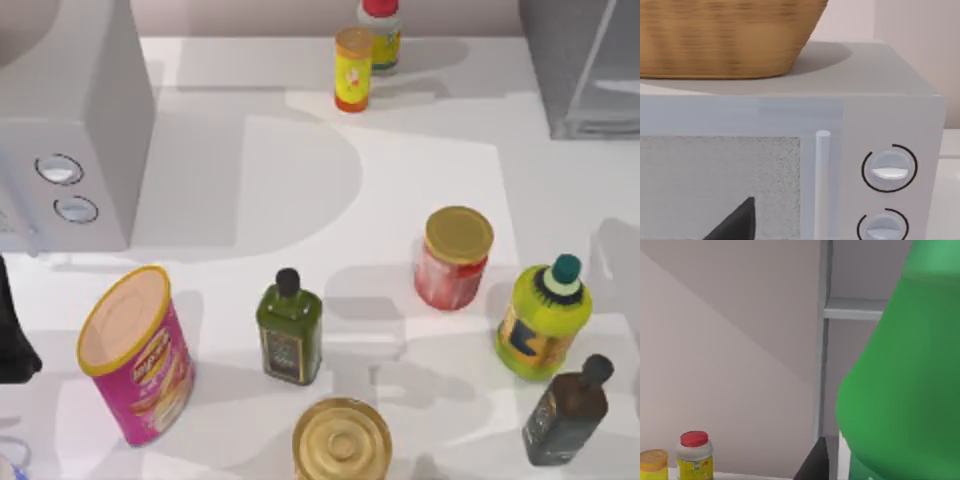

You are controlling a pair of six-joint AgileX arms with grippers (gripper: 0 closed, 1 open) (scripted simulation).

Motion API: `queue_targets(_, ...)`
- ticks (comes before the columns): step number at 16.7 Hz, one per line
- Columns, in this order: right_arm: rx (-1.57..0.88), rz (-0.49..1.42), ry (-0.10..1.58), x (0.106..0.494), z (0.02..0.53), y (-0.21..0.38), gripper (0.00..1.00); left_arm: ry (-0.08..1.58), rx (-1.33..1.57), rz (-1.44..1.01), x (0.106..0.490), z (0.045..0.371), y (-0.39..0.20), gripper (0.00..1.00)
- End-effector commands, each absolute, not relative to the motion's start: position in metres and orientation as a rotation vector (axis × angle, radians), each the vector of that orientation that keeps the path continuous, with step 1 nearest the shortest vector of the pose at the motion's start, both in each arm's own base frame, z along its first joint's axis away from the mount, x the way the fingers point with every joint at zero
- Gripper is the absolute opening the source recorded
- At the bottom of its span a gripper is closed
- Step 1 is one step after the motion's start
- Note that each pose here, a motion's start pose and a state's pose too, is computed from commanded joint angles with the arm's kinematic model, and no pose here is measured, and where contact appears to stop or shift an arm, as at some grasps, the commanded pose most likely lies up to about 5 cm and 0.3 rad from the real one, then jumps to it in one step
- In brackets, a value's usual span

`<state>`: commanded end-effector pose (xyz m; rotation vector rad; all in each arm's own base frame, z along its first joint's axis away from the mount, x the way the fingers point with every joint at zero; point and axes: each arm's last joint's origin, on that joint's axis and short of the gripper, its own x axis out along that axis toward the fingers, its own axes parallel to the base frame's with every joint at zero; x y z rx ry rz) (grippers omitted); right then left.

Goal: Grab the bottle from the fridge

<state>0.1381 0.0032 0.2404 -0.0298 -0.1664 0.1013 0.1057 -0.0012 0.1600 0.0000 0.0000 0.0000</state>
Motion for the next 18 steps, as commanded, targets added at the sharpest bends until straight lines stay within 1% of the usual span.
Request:
queue_targets(3,-0.012,0.075,-0.102,0.115,0.203,0.003,0.0,0.0,0.0,0.0,0.106,0.16,-0.001,1.0)
queue_targets(6,-0.002,0.031,-0.031,0.108,0.172,0.001,0.0,0.0,0.0,0.0,0.106,0.16,-0.001,1.0)
queue_targets(8,0.0,0.005,-0.005,0.106,0.162,-0.001,0.0,0.0,0.0,0.0,0.106,0.16,-0.001,1.0)
queue_targets(12,0.0,0.0,0.0,0.106,0.16,-0.001,0.0,0.0,0.0,0.0,0.106,0.16,-0.001,1.0)
queue_targets(18,-0.002,0.059,-0.038,0.109,0.179,0.006,0.0,0.0,0.0,0.0,0.106,0.16,-0.001,1.0)
